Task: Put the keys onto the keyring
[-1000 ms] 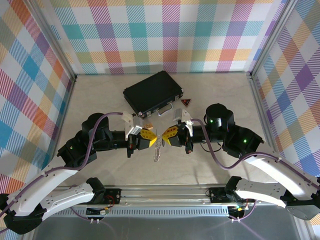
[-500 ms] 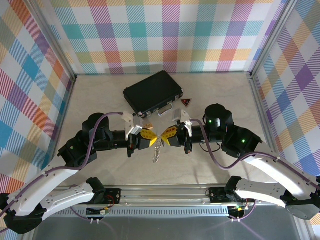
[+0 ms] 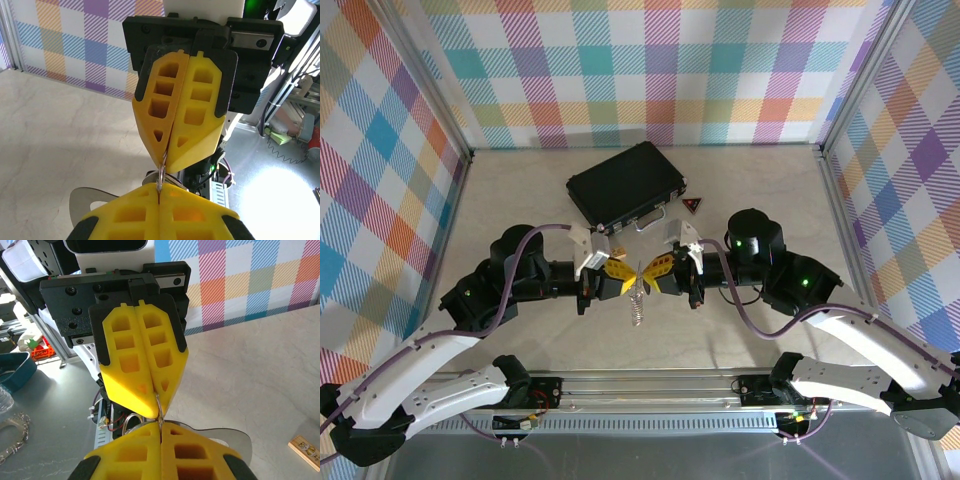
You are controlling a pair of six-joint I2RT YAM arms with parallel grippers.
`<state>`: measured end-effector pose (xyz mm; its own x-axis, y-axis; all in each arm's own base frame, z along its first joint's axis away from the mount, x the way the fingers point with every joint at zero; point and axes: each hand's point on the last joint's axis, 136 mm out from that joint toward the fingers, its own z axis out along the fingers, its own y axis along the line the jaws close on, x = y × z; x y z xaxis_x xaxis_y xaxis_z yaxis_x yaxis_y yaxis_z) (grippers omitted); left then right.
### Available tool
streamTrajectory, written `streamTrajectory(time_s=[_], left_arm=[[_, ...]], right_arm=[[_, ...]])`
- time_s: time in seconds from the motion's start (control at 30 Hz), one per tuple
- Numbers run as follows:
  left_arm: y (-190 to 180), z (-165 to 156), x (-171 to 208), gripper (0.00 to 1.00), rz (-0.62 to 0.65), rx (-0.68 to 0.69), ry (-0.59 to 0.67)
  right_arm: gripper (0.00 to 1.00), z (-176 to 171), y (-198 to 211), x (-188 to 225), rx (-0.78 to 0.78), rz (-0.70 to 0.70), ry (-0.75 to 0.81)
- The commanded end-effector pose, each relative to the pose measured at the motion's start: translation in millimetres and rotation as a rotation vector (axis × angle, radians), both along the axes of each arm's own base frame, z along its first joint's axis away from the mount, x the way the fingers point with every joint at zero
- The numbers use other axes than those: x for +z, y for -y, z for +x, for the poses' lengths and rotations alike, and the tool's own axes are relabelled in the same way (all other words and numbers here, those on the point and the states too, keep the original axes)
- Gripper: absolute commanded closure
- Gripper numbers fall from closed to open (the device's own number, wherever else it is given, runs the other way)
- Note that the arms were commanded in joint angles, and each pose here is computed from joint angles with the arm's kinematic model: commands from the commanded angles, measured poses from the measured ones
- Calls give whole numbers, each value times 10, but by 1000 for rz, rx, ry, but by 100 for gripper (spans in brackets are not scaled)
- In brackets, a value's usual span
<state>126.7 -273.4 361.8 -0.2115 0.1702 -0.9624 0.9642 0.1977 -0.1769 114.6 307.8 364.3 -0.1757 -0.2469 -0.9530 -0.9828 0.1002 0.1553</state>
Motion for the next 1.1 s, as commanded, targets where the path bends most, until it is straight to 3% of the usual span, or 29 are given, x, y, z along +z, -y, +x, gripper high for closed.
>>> streamTrajectory(time_s=[0.0, 0.4, 1.07], left_arm=[[-15, 14, 79, 100, 5, 2, 23], [28, 78, 149, 100, -11, 26, -19], [90, 233, 227, 100, -41, 91, -91]], right_arm=[[100, -75, -10, 34, 44, 9, 13], [100, -85, -13, -118, 59, -51, -5], [100, -37, 67, -201, 9, -95, 132]])
